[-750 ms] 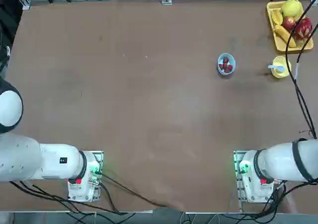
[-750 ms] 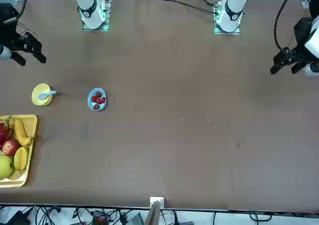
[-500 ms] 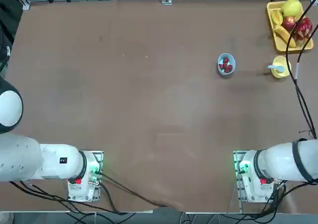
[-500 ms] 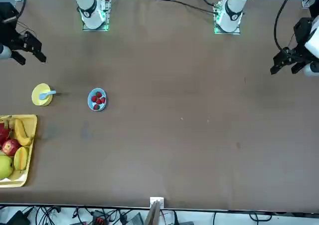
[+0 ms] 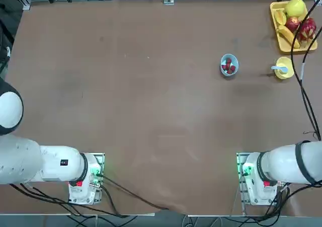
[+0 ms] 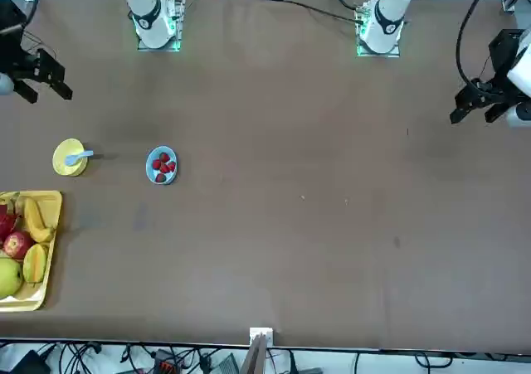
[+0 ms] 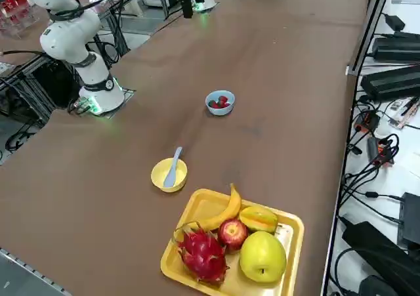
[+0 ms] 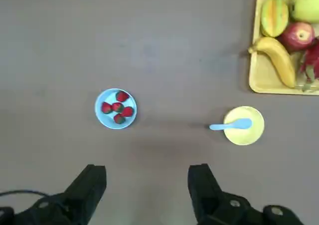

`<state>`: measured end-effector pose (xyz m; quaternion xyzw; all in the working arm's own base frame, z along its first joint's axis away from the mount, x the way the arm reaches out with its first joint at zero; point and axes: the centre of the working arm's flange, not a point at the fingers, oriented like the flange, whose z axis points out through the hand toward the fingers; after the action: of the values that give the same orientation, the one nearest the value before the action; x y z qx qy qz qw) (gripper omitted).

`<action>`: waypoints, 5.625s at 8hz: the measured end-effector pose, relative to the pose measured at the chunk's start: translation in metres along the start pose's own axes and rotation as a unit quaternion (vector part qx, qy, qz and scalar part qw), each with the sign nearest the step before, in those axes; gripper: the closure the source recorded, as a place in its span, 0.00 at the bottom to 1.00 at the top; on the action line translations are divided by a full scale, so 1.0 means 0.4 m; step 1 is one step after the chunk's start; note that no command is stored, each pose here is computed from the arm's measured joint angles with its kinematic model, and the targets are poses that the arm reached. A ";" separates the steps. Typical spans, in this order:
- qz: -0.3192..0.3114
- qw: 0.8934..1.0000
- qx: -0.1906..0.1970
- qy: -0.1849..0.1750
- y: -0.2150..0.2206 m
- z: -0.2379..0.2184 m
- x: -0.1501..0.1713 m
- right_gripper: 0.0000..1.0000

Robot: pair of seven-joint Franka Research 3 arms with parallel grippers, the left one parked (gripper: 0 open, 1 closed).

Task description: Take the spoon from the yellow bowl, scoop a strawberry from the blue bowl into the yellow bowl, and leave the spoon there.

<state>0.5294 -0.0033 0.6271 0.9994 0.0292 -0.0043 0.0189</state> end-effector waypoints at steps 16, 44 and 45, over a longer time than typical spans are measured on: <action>0.018 0.925 -0.376 -0.060 -0.171 0.894 0.039 0.00; -0.025 0.787 -0.617 -0.005 -0.025 1.316 -0.128 0.37; -0.023 0.787 -0.617 -0.004 -0.025 1.320 -0.129 0.39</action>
<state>0.4733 -0.0164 0.0998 0.7739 0.0481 0.0104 0.6314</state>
